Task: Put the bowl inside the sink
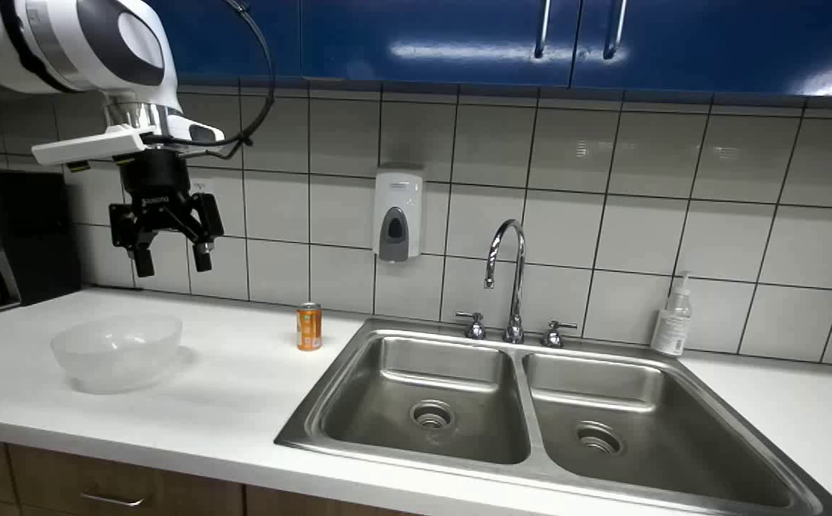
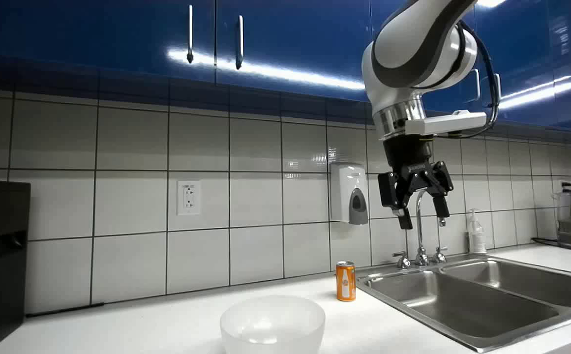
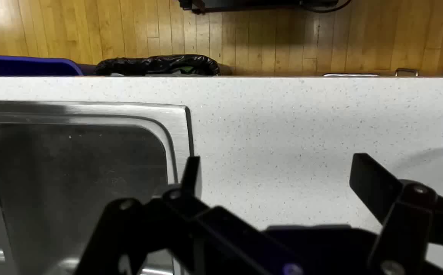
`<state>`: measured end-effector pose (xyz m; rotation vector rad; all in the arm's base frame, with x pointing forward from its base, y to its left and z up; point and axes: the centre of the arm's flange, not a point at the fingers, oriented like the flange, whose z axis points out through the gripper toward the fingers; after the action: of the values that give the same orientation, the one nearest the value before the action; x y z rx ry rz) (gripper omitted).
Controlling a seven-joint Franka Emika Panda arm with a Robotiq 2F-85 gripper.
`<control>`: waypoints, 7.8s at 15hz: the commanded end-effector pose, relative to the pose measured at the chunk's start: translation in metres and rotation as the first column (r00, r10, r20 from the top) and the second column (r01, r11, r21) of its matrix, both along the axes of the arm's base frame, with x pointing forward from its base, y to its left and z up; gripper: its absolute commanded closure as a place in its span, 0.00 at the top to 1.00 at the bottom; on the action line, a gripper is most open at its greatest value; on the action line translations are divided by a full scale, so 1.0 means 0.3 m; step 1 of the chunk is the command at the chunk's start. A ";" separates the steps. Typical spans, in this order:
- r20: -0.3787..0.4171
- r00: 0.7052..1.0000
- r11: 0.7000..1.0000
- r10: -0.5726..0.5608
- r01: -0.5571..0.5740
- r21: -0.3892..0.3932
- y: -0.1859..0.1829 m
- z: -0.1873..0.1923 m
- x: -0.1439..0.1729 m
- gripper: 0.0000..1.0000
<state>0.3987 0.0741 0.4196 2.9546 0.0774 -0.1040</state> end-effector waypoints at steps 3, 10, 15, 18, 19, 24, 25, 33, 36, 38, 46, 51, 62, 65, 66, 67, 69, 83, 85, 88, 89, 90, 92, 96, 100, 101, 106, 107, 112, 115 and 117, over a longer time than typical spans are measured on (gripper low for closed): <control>-0.001 1.000 1.000 0.000 0.000 0.000 0.000 -0.002 0.001 1.00; -0.001 1.000 1.000 0.000 0.000 0.000 0.000 -0.002 0.001 1.00; -0.001 1.000 1.000 0.000 0.000 0.000 0.000 -0.002 0.001 1.00; -0.001 1.000 1.000 0.000 0.000 0.000 0.000 -0.002 0.001 1.00; -0.001 1.000 1.000 0.000 0.000 0.000 0.000 -0.002 0.001 1.00; -0.001 1.000 1.000 0.000 0.000 0.000 0.000 -0.002 0.001 1.00; -0.001 1.000 1.000 0.000 0.000 0.000 0.000 -0.002 0.001 1.00; -0.001 1.000 1.000 0.000 0.000 0.000 0.000 -0.002 0.001 1.00; 0.007 1.000 1.000 0.028 -0.028 0.001 0.026 -0.008 0.011 1.00; 0.022 0.998 0.998 0.067 -0.067 0.006 0.079 -0.014 0.014 1.00; 0.068 0.964 0.967 0.255 -0.256 0.005 0.391 -0.068 0.028 1.00; 0.079 0.939 0.941 0.336 -0.339 0.026 0.572 -0.096 0.040 1.00; 0.115 0.910 0.910 0.398 -0.407 0.073 0.957 -0.250 0.147 1.00; 0.119 0.916 0.918 0.384 -0.392 0.059 1.044 -0.325 0.179 1.00; 0.115 0.918 0.921 0.379 -0.387 0.055 1.075 -0.349 0.186 1.00; 0.114 0.920 0.923 0.374 -0.382 0.052 1.103 -0.371 0.191 1.00; 0.113 0.925 0.928 0.362 -0.369 0.050 1.156 -0.417 0.208 1.00; 0.078 0.959 0.959 0.273 -0.277 0.053 1.163 -0.630 0.382 1.00; 0.063 0.962 0.961 0.265 -0.269 0.062 1.156 -0.626 0.379 1.00; 0.058 0.963 0.962 0.262 -0.266 0.064 1.148 -0.618 0.365 1.00; 0.054 0.964 0.963 0.260 -0.263 0.065 1.145 -0.620 0.364 1.00; 0.052 0.965 0.964 0.257 -0.260 0.062 1.142 -0.621 0.366 1.00; 0.052 0.966 0.964 0.254 -0.257 0.062 1.138 -0.620 0.371 1.00; 0.057 0.965 0.964 0.255 -0.258 0.064 1.132 -0.620 0.376 0.75; 0.061 0.967 0.966 0.248 -0.252 0.064 1.126 -0.619 0.385 0.49; 0.061 0.967 0.966 0.247 -0.251 0.063 1.123 -0.620 0.387 0.42; 0.058 0.968 0.968 0.243 -0.246 0.048 1.109 -0.614 0.390 0.04; 0.055 0.970 0.969 0.238 -0.241 0.046 1.106 -0.612 0.388 0.00; 0.038 0.972 0.972 0.232 -0.233 0.024 1.084 -0.590 0.378 0.01; 0.036 0.971 0.971 0.238 -0.238 -0.010 1.059 -0.546 0.352 0.01; 0.041 0.969 0.970 0.243 -0.242 -0.028 1.043 -0.510 0.345 0.01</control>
<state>0.5146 0.3985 0.2384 2.9417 0.4335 -0.0184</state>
